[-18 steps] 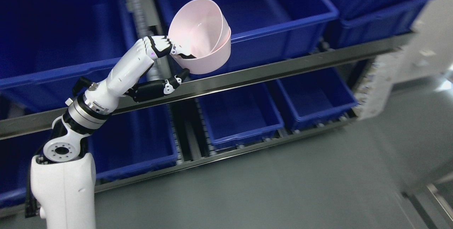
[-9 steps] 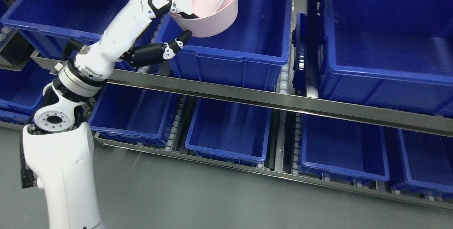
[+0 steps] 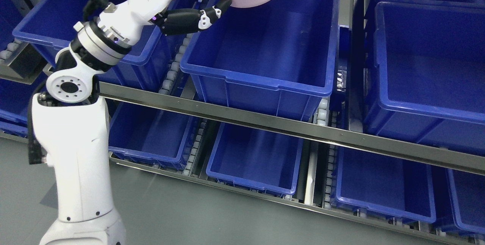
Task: Stack pink IKEA bowls on left shelf middle
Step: 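Lower the stacked bowls into the middle blue bin and release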
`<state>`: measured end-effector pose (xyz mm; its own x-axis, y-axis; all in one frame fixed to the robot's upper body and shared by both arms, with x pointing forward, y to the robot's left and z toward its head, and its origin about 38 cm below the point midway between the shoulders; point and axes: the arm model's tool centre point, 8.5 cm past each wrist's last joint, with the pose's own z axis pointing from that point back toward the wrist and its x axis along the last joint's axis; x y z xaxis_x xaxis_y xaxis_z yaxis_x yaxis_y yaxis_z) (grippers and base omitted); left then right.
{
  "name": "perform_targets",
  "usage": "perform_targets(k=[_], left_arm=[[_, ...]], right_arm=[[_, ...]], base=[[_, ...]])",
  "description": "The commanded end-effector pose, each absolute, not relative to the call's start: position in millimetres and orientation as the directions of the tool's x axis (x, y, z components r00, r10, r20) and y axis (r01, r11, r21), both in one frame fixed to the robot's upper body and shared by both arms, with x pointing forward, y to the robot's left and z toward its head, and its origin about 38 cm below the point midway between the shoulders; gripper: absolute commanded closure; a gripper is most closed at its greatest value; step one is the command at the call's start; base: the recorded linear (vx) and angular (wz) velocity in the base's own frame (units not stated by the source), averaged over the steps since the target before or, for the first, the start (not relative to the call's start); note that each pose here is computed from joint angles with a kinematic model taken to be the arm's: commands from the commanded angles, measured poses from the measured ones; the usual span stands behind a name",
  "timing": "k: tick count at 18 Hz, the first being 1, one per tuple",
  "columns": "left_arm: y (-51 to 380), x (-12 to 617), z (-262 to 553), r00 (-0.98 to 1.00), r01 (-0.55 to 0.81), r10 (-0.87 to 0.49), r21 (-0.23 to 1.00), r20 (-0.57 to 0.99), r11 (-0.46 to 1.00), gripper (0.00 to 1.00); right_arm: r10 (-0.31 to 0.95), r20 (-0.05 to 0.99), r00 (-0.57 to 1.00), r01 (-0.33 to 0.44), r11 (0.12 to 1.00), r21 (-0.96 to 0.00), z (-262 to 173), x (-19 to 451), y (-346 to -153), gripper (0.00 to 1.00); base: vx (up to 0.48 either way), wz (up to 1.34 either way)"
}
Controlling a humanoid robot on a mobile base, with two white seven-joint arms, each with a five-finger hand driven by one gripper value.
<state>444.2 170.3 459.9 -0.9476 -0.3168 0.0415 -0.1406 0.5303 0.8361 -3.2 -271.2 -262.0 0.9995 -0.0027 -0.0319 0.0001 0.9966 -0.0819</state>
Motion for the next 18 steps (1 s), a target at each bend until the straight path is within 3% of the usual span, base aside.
perform_targets(k=[1,5,8,15,18], left_arm=[[103,452,442,-0.970,-0.027,-0.232,0.926,0.066,0.377,0.95],[103,472,385,-0.923,0.059,-0.348,0.956,0.162,0.288,0.95],[131,484,351,-0.843,0.126,-0.468,0.944,0.264,0.306,0.95],[142,508,377,-0.822,0.123,-0.492,0.932,0.288,0.342,0.95],[142,532,358,-0.769,0.208,-0.531,0.925,0.356,0.318,0.95]], right_arm=[[-0.015,-0.029,0.999,0.012,0.995,-0.099,-261,-11,-282.5,0.00],[-0.015,-0.029,0.999,0.012,0.995,-0.099,-261,-11,-282.5,0.00],[-0.013,-0.029,0.999,0.010,0.995,-0.099,-261,-11,-282.5,0.00],[-0.013,-0.028,1.000,0.010,0.995,-0.099,-261,-11,-282.5,0.00],[-0.013,-0.029,0.999,0.010,0.995,-0.099,-261,-11,-282.5,0.00]], base=[[0.131,-0.09],[0.094,-0.09],[0.041,-0.04],[0.050,-0.06],[0.092,-0.14]])
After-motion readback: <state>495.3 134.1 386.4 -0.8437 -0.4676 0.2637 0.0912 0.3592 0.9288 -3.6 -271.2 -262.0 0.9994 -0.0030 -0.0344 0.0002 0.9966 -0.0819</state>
